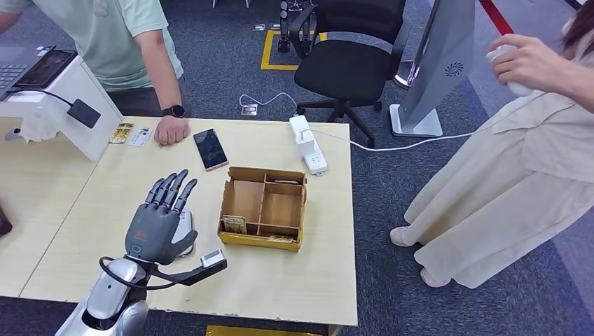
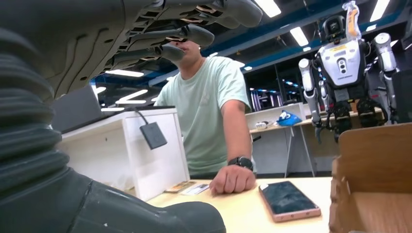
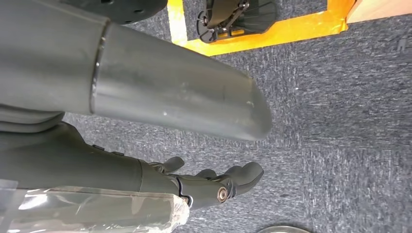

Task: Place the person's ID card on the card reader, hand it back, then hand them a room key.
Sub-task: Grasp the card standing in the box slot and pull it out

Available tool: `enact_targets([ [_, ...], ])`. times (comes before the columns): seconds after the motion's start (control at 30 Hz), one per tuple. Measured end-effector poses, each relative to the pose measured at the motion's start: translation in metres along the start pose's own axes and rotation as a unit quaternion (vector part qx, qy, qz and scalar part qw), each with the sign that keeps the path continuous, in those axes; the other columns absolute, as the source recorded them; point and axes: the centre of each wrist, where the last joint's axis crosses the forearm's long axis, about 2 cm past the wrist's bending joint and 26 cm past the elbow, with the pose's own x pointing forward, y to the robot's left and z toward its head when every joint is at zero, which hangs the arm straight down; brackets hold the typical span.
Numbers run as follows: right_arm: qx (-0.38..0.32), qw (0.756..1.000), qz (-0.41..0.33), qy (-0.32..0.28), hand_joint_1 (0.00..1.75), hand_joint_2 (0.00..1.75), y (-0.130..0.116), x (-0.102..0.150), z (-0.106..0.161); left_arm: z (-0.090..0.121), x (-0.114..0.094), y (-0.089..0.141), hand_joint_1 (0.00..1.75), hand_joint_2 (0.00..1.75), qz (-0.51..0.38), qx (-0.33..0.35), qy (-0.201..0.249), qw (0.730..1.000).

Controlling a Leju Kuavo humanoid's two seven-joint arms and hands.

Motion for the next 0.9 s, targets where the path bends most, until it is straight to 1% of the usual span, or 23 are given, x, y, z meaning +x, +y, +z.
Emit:
enact_targets([
  [0.23,0.0,1.0,0.004,-0.005,0.0,0.0,0.0,0.006,-0.002,-0.018,-0.002,-0.007,0.0,1.75,-0.003,-0.009,-0.001,1.0],
  [0.4,0.0,1.0,0.005,-0.007,0.0,0.0,0.0,0.007,-0.002,-0.024,-0.002,-0.011,0.0,1.75,0.004,-0.016,-0.001,1.0],
  [0.73,-0.001,1.0,0.004,-0.007,0.0,0.0,0.0,0.007,-0.002,-0.024,-0.002,-0.014,0.0,1.75,0.018,-0.021,0.002,1.0],
  [0.9,-0.002,1.0,-0.001,-0.006,0.0,0.0,0.0,0.006,-0.002,-0.021,-0.003,-0.015,0.0,1.75,0.036,-0.028,0.006,0.999],
])
